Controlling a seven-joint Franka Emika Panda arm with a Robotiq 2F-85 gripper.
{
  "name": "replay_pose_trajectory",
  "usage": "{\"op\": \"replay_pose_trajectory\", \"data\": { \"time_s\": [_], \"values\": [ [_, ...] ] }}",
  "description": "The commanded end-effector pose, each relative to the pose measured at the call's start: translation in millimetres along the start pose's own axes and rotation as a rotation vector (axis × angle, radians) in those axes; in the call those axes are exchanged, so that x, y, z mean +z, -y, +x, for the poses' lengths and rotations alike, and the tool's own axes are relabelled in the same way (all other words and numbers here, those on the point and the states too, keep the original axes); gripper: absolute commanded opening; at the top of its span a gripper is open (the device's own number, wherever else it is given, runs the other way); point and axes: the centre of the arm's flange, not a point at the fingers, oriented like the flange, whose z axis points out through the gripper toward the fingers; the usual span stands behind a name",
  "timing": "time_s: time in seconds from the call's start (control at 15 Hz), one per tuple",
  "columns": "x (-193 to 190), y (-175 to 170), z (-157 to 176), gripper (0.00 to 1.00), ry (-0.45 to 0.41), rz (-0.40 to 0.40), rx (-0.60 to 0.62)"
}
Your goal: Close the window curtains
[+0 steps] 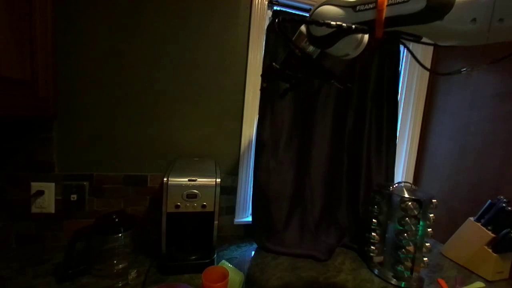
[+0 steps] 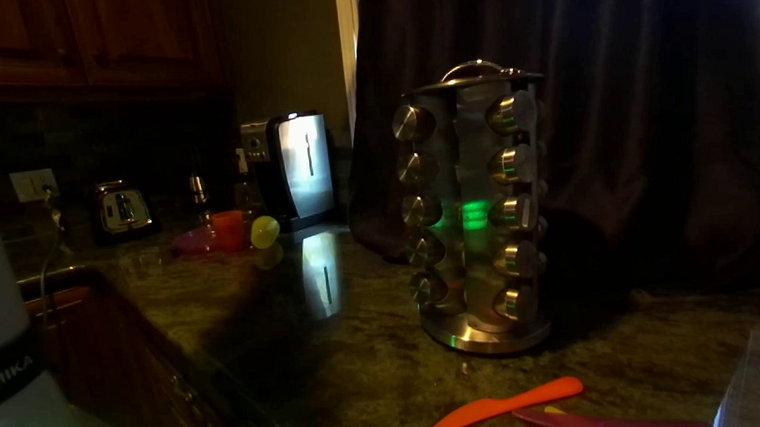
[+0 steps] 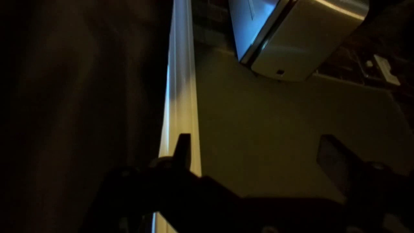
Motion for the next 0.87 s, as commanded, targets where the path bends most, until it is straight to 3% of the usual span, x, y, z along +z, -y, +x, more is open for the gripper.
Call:
{"op": "replay_pose_trajectory", "data": {
  "time_s": [0.0,0.27,0.4,0.47,0.8],
  "values": [
    [-56.3,-36.0,-52.9,1.00,0.179,-0.088,0.051],
    [-104.2,-68.7,-95.6,1.00,0.396,-0.198,0.150],
    [-121.6,-80.6,-114.3,1.00,0.507,-0.183,0.231],
    [-108.2,-76.1,-89.9,1.00,0.440,-0.181,0.174],
    [-109.4,-78.5,-90.9,1.00,0.451,-0.173,0.169]
  ]
}}
